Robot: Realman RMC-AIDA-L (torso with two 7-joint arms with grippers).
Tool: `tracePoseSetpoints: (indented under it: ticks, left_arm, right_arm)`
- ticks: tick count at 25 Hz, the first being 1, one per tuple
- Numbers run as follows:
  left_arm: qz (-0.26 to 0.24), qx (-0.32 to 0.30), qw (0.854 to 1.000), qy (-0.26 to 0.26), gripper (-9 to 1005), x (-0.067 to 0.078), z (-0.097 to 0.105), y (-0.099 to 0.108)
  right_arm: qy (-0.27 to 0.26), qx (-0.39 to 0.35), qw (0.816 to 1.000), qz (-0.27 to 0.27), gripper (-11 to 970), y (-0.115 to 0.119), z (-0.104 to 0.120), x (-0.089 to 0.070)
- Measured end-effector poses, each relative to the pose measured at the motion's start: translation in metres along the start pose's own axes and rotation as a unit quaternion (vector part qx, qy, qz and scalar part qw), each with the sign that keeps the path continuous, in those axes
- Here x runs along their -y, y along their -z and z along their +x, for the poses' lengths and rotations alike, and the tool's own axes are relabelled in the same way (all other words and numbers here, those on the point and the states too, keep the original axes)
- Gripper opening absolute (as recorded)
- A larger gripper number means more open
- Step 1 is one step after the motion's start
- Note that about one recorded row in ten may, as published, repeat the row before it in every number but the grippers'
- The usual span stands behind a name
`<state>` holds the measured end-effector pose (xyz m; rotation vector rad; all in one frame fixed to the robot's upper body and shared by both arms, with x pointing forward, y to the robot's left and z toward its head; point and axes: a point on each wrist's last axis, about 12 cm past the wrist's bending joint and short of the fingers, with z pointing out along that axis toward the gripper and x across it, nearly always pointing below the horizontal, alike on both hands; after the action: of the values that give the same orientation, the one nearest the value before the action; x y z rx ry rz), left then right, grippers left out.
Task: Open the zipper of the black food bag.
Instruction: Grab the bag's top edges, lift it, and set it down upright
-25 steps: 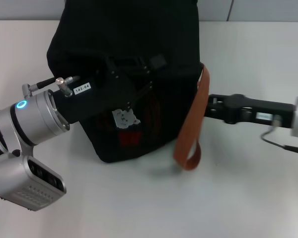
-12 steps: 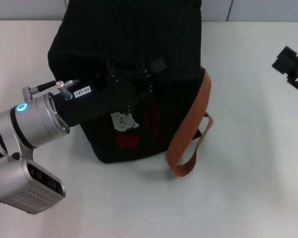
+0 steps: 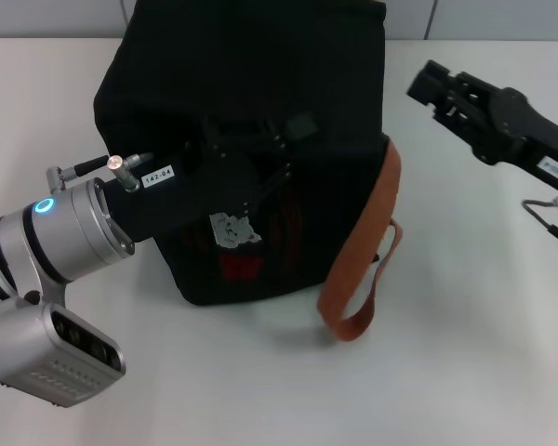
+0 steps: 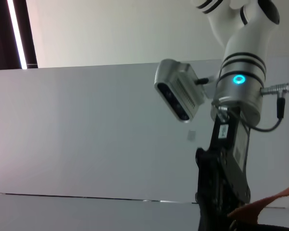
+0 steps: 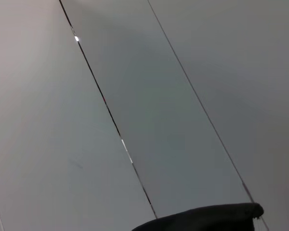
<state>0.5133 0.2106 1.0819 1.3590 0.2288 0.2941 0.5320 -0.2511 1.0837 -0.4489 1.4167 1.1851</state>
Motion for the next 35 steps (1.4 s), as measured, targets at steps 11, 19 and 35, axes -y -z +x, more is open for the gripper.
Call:
tracePoseSetpoints:
  ticks: [11,19,35]
  left_arm:
    - [0.001,0.0,1.0,-0.001,93,0.0,0.001,-0.001]
    - [0.001,0.0,1.0,-0.001,93,0.0,0.001,-0.001]
    - [0.001,0.001,1.0,-0.003,92,-0.001,0.001,-0.002]
  right_arm:
    - [-0.018,-0.022,0.999,0.015,383,-0.012,0.002,0.006]
    - [-0.028,-0.049,0.998,0.006,399,-0.025,0.003,0.008]
    - [-0.062,-0.06,0.996,0.022,395,-0.037,0.003,0.014]
